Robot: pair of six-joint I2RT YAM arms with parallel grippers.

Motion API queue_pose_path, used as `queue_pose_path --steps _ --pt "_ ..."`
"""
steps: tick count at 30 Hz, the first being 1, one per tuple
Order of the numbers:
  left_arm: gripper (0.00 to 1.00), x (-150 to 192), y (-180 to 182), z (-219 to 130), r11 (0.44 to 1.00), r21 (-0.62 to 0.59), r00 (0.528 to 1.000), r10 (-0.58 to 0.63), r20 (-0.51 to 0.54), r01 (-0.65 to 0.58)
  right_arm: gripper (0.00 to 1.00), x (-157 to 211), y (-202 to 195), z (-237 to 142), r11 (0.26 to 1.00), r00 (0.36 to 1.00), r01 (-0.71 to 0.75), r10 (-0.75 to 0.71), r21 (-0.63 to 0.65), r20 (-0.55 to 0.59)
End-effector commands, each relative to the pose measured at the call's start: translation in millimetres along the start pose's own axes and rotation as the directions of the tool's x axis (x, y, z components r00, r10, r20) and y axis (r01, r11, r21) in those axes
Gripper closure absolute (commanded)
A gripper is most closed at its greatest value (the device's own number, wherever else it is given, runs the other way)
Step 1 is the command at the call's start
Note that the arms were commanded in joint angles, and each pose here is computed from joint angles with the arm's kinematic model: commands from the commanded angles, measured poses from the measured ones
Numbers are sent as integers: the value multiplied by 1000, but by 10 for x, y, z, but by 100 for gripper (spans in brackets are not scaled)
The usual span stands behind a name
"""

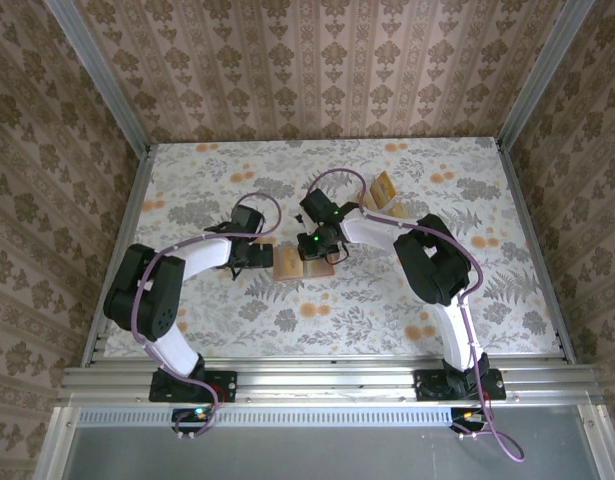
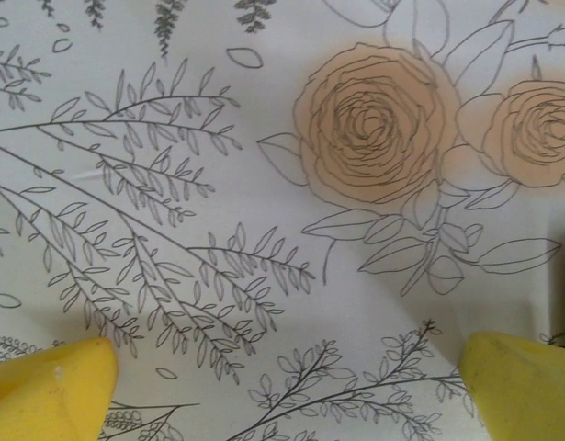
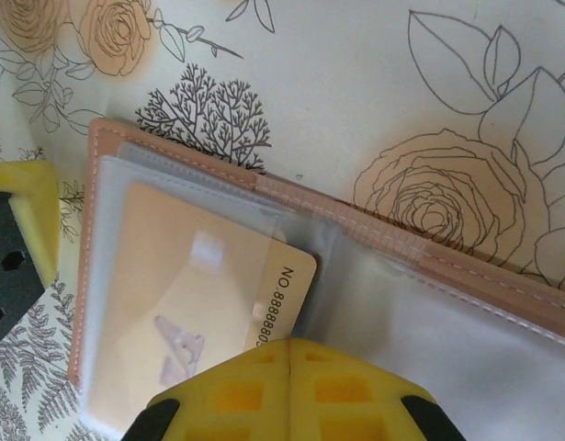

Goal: Put the credit cards into the card holder

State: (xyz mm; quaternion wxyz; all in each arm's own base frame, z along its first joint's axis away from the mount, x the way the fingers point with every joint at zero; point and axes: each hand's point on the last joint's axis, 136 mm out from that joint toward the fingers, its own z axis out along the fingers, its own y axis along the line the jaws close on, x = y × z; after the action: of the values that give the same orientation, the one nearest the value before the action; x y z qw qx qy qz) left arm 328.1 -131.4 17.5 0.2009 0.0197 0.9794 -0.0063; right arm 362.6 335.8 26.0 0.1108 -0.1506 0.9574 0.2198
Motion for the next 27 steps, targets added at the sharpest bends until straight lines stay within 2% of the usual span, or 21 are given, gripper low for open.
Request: queue_pose_path --steps 1,21,27 --pt "1 94 -144 109 999 29 999 41 -36 -40 100 47 -30 0 1000 1000 -6 6 14 -7" --pt "2 159 -218 180 998 34 997 55 -50 -54 100 -14 236 80 997 1000 -11 10 -70 -13" --pt "1 169 -231 190 998 36 997 57 -53 -55 100 -71 255 -24 998 1000 -5 5 -70 7"
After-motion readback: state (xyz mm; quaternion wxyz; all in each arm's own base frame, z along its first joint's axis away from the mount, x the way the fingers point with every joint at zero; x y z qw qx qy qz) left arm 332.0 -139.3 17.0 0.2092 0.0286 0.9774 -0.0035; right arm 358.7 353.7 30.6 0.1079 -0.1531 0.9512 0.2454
